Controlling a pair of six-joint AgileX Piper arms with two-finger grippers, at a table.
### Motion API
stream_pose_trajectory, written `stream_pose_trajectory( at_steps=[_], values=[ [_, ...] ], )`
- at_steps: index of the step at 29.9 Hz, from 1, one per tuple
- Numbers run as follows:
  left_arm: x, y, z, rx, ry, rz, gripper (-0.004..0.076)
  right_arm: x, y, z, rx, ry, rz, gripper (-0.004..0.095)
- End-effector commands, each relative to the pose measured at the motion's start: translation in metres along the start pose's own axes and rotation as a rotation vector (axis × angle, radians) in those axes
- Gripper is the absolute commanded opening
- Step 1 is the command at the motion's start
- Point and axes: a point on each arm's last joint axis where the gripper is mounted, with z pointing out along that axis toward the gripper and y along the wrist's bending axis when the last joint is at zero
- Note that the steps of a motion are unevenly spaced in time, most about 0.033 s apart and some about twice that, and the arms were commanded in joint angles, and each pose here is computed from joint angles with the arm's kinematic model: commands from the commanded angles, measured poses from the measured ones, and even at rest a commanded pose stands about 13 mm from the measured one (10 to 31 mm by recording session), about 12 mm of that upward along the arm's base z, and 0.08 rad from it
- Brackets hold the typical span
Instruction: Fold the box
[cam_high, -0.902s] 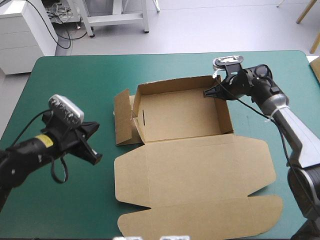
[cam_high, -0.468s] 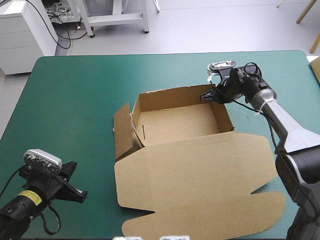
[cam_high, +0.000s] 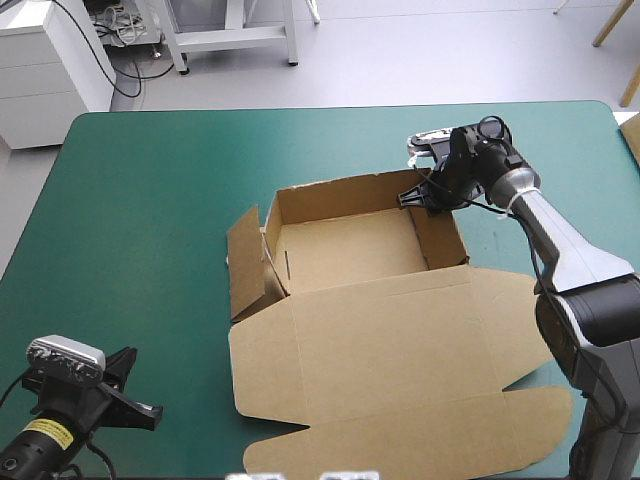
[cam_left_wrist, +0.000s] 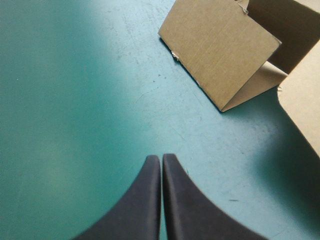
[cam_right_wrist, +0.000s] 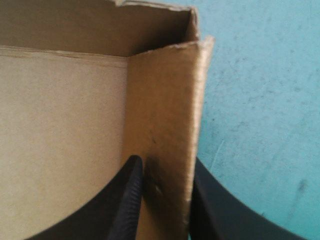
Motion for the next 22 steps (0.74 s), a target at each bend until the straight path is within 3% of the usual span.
stream_pose_trajectory(
  at_steps=[1,7,13,22],
  values=[
    [-0.010,0.001,-0.003,-0.006,-0.050,-0.010,-0.0008,-0.012,-0.005,-0.059,0.049,-0.099,-0.022,0.0331],
    [-0.007,0.001,-0.003,-0.004,-0.015,-0.010,-0.0008,-0.010,-0.004,-0.102,0.045,-0.205,-0.022,0.0345],
    [-0.007,0.001,-0.003,0.000,-0.015,-0.021,-0.0008,-0.001,-0.003,-0.137,0.048,-0.278,-0.023,0.0520],
    [-0.007,0.000,-0.003,0.002,-0.016,-0.024,-0.0008,0.001,-0.002,-0.128,0.033,-0.248,-0.008,0.0518]
  ],
)
